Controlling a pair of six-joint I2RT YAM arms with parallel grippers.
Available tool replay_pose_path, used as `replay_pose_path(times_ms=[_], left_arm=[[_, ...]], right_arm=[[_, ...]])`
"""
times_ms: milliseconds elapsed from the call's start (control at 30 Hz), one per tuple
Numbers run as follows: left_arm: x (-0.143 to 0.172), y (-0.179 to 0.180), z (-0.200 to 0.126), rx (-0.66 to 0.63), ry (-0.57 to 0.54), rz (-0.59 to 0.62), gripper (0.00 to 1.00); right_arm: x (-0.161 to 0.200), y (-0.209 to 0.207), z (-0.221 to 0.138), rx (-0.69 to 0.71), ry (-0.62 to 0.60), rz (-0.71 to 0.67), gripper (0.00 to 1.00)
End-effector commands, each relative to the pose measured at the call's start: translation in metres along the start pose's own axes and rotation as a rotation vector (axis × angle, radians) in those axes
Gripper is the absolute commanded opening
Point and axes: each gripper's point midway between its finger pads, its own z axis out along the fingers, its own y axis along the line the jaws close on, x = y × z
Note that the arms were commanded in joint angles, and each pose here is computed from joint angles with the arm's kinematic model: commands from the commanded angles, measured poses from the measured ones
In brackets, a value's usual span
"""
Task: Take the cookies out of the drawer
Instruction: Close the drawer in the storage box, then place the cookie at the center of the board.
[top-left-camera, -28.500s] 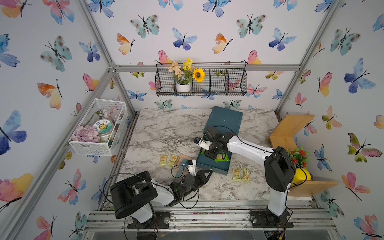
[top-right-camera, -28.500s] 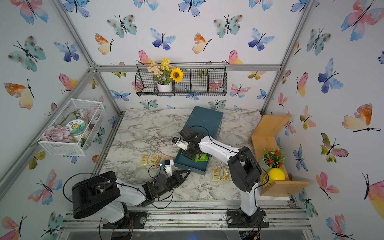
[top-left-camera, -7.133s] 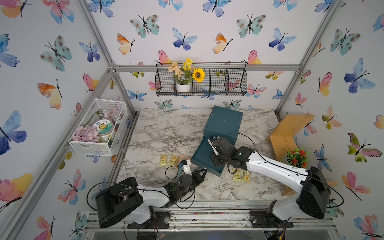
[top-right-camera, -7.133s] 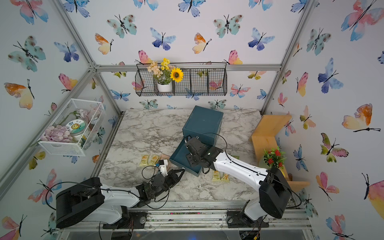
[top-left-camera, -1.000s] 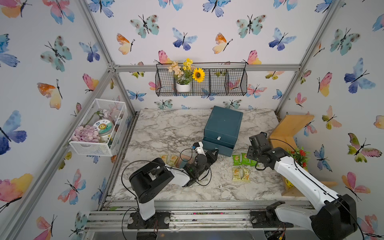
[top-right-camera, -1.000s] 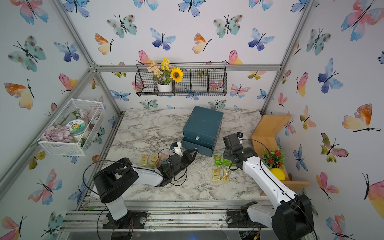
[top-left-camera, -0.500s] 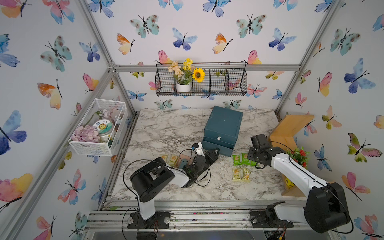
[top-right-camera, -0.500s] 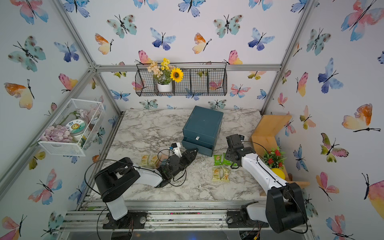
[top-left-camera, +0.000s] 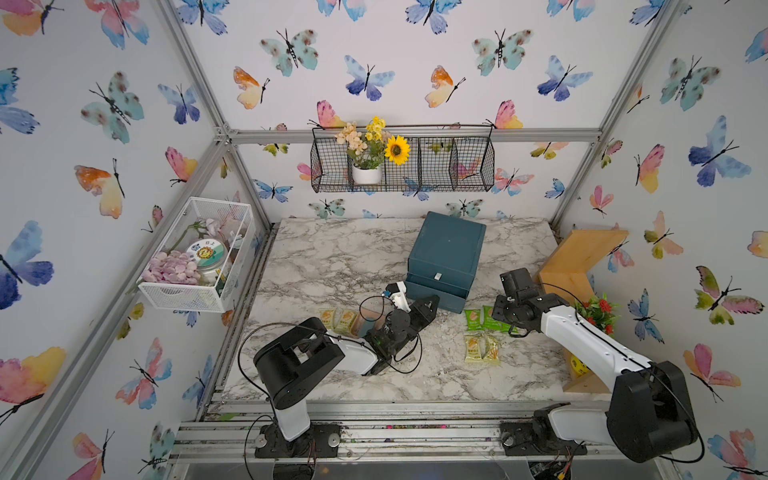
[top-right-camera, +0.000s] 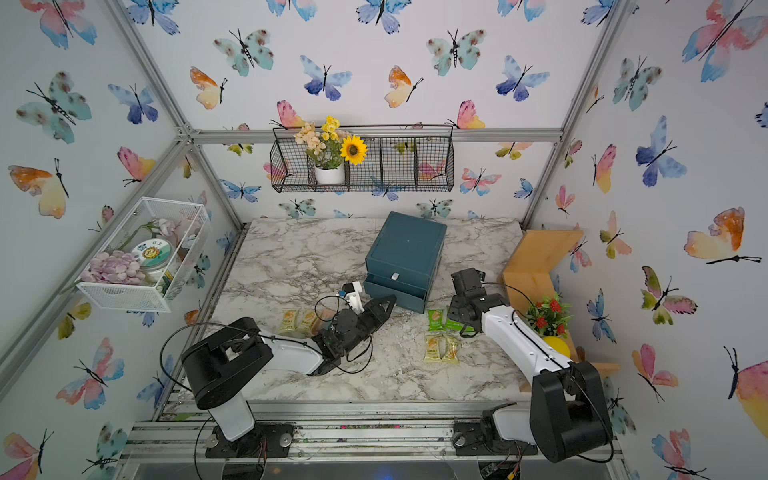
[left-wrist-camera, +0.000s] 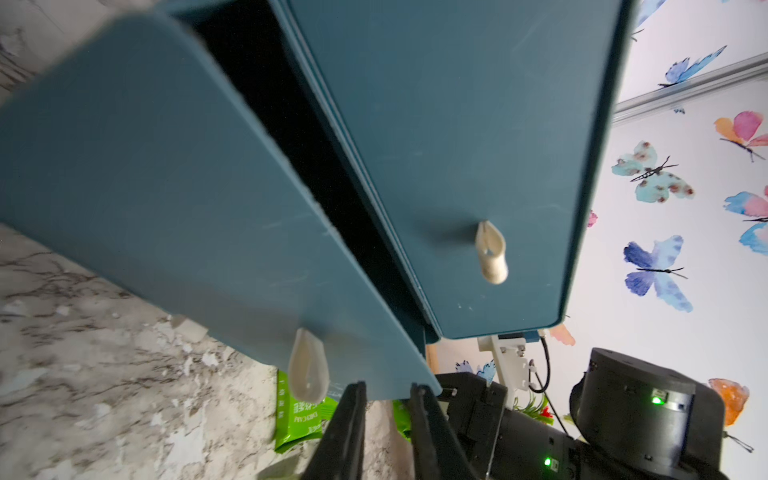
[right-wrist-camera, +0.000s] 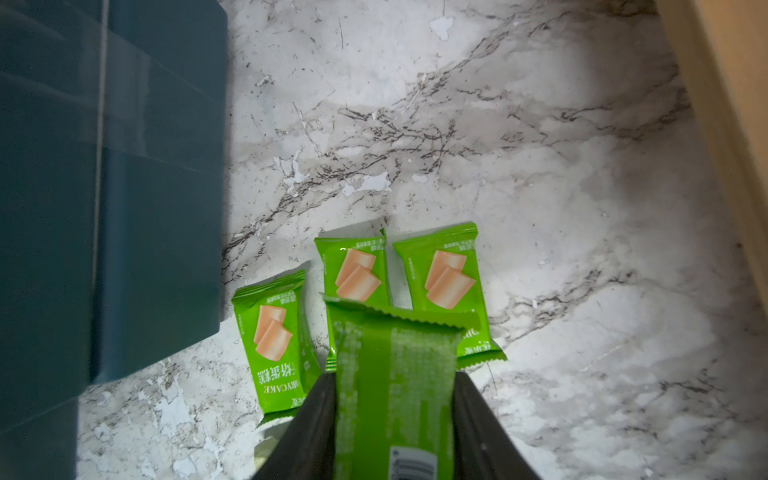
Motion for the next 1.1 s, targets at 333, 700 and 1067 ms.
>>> replay_pose_path(times_ms=[333,700,1067], left_arm=[[0.007,0.001,0.032,0.021,0.028,0.014,0.22],[0.004,0.001,0.006,-0.013,0.008,0.067,0.33],[-0.002,0.001,-0.036,-0.026,-0.023,0.078,0.36]], right_arm=[[0.002,-0.057,0.032,0.201,0.039,0.099,0.34],[0.005,-0.072,0.054,0.265,0.084,0.076,0.35],[0.022,-0.062,0.012,0.141,0.118,0.123,0.36]])
